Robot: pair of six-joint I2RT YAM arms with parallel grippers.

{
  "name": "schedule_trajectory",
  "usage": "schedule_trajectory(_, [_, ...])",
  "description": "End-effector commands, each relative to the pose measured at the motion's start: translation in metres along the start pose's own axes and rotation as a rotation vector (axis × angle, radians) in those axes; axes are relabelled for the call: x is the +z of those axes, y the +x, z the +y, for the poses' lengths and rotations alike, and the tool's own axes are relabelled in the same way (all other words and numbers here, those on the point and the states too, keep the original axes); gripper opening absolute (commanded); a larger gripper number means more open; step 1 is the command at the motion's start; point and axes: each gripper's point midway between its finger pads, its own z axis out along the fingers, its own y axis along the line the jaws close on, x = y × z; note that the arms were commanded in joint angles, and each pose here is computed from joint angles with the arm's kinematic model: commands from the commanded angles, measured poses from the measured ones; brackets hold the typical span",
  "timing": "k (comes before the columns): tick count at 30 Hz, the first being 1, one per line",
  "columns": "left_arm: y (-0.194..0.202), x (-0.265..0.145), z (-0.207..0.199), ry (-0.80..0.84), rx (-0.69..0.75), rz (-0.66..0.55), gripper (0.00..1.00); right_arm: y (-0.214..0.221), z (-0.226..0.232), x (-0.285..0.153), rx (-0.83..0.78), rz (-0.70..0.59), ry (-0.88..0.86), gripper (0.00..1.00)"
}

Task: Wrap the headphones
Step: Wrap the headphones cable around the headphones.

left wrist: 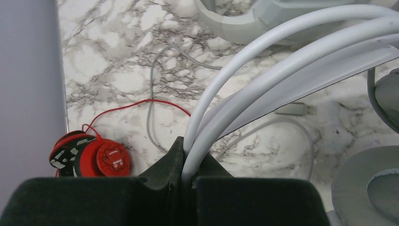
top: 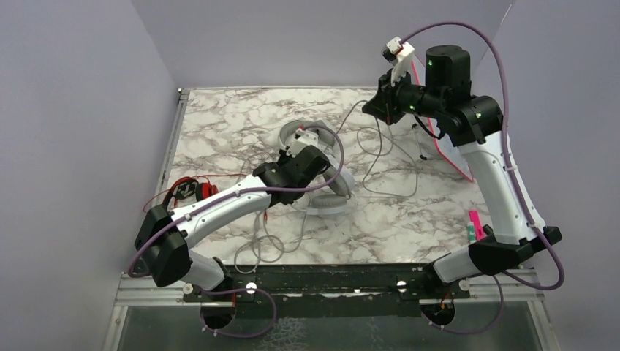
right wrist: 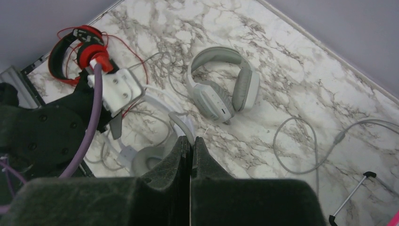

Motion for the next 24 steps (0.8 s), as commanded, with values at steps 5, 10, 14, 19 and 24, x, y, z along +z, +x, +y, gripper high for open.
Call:
schedule_trajectory(5, [-0.044, 0.017, 0.064, -0.231, -0.221, -0.057, 0.00, -0.008, 0.059, -0.025, 0.018, -0.015, -0.233, 0.01])
schedule_trajectory(10, [-0.072, 0.028, 0.077, -0.292, -0.357, -0.089, 0.00, -0.004, 0.106, -0.028, 0.124, -0.025, -0.433, 0.01])
schedule_trajectory(14, [-0.112, 0.032, 0.083, -0.268, -0.541, -0.148, 0.00, 0.003, 0.133, -0.021, 0.237, -0.041, -0.473, 0.01])
schedule_trajectory(19, [-0.187, 0.011, 0.092, -0.066, -0.841, -0.286, 0.00, 0.008, 0.147, -0.008, 0.335, -0.162, -0.447, 0.01])
schedule_trajectory(24, [-0.242, -0.024, 0.098, 0.122, -0.974, -0.395, 0.00, 0.023, 0.148, 0.010, 0.368, -0.262, -0.463, 0.01])
